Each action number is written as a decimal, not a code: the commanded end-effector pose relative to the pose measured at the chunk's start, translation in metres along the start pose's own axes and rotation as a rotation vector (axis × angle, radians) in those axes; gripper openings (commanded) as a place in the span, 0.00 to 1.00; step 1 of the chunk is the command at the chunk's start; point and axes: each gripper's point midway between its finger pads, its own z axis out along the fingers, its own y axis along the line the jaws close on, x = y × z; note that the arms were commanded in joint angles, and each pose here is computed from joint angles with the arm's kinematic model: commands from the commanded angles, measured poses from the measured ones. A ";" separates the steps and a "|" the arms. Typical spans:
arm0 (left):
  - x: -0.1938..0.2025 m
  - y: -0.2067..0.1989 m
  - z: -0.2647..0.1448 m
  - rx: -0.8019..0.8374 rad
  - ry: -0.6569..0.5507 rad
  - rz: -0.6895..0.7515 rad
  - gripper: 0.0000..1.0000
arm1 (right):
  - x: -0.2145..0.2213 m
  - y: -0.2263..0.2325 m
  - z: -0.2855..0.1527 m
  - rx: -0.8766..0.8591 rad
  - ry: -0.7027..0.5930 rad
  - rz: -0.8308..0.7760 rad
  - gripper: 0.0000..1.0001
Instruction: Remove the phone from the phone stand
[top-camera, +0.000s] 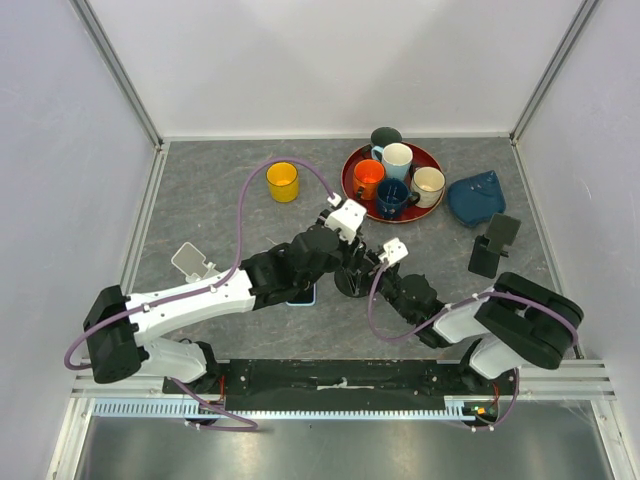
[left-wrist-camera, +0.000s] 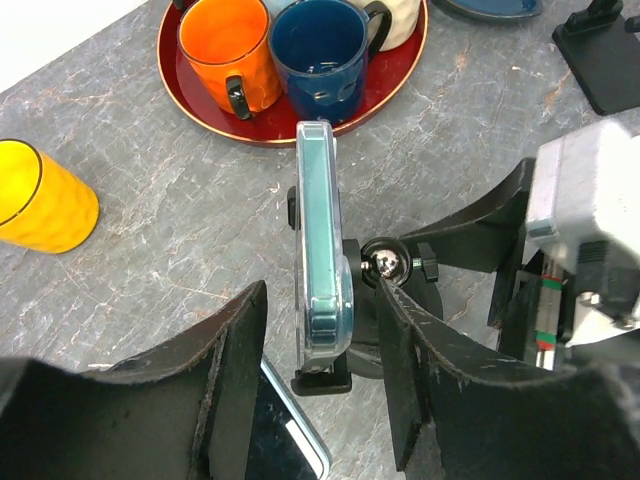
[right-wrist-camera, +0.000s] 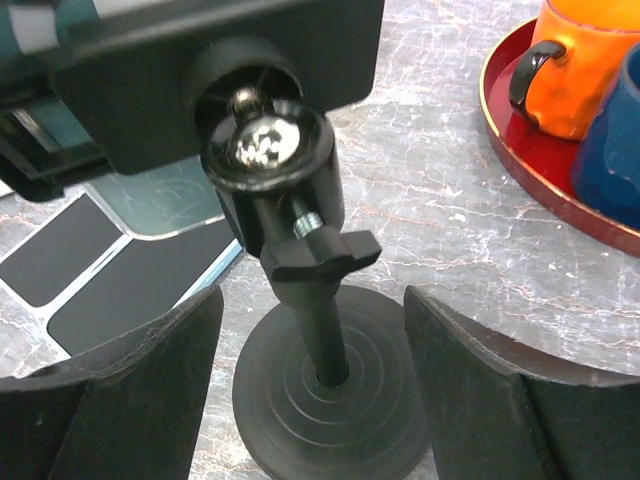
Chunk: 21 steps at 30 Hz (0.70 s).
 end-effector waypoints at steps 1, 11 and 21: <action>-0.014 -0.003 0.006 0.000 -0.055 -0.053 0.54 | -0.034 0.013 0.010 -0.048 -0.149 0.077 0.79; 0.000 -0.001 0.017 -0.041 -0.030 -0.053 0.51 | -0.015 0.002 0.012 -0.006 -0.130 0.066 0.73; -0.005 -0.004 0.022 -0.046 -0.047 -0.082 0.50 | -0.018 0.001 0.016 -0.028 -0.148 0.054 0.71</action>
